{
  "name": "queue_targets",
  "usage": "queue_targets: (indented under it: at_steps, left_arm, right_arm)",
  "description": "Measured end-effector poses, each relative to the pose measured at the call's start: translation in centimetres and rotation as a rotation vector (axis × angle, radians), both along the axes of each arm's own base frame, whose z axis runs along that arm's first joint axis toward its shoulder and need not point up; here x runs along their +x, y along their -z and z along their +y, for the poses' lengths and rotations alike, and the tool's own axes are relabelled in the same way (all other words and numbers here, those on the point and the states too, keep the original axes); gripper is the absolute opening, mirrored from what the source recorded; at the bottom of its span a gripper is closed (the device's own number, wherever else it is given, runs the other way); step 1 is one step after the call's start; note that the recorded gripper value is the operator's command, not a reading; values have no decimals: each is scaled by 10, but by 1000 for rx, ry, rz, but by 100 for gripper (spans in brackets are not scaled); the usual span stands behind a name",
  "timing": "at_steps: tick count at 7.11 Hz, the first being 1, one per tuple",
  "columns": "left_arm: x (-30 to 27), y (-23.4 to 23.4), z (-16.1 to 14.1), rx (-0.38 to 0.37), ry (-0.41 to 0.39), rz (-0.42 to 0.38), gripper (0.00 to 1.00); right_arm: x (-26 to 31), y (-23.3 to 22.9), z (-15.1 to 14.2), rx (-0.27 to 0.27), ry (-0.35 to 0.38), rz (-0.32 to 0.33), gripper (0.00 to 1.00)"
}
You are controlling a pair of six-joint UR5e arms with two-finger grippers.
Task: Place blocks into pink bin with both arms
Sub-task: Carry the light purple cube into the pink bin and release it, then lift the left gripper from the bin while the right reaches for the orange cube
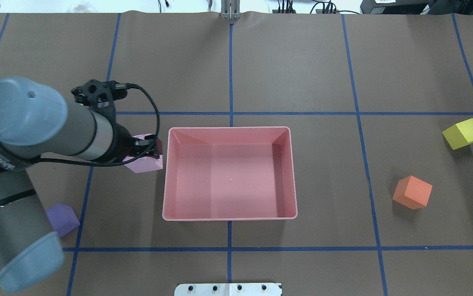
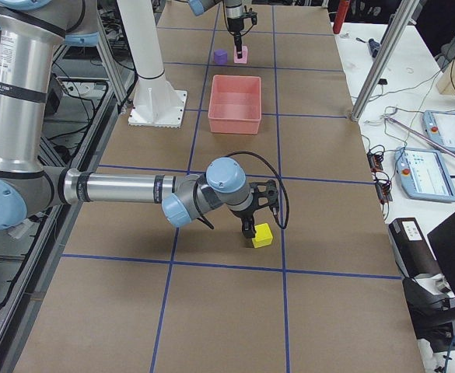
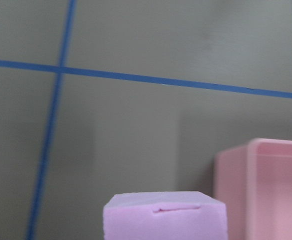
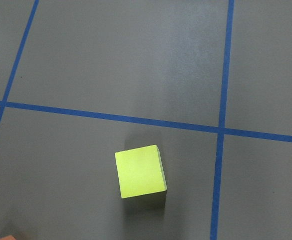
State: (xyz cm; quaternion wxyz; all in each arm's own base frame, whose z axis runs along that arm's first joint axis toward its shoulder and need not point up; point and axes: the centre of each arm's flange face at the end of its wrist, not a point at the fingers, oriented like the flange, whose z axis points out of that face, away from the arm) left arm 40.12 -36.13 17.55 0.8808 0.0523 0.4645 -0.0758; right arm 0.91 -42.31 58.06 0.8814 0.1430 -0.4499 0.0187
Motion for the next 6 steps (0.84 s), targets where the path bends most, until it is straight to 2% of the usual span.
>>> queue_targets:
  at_steps: [1, 2, 4, 5, 6]
  left_arm:
    - [33, 35, 22, 4, -9, -6, 7]
    - [62, 57, 37, 15, -12, -14, 97]
    - [93, 70, 45, 42, 11, -42, 100]
    - [93, 71, 41, 77, 25, -55, 100]
    - [83, 68, 33, 144, 9, -73, 100]
  right_arm:
    - [-13, 6, 0, -20, -16, -15, 100]
    - [-25, 14, 1, -44, -33, -19, 99]
    - [-55, 37, 5, -105, -67, -34, 98]
    - [-77, 53, 12, -143, -91, -38, 98]
    - [-99, 68, 24, -182, -121, -35, 98]
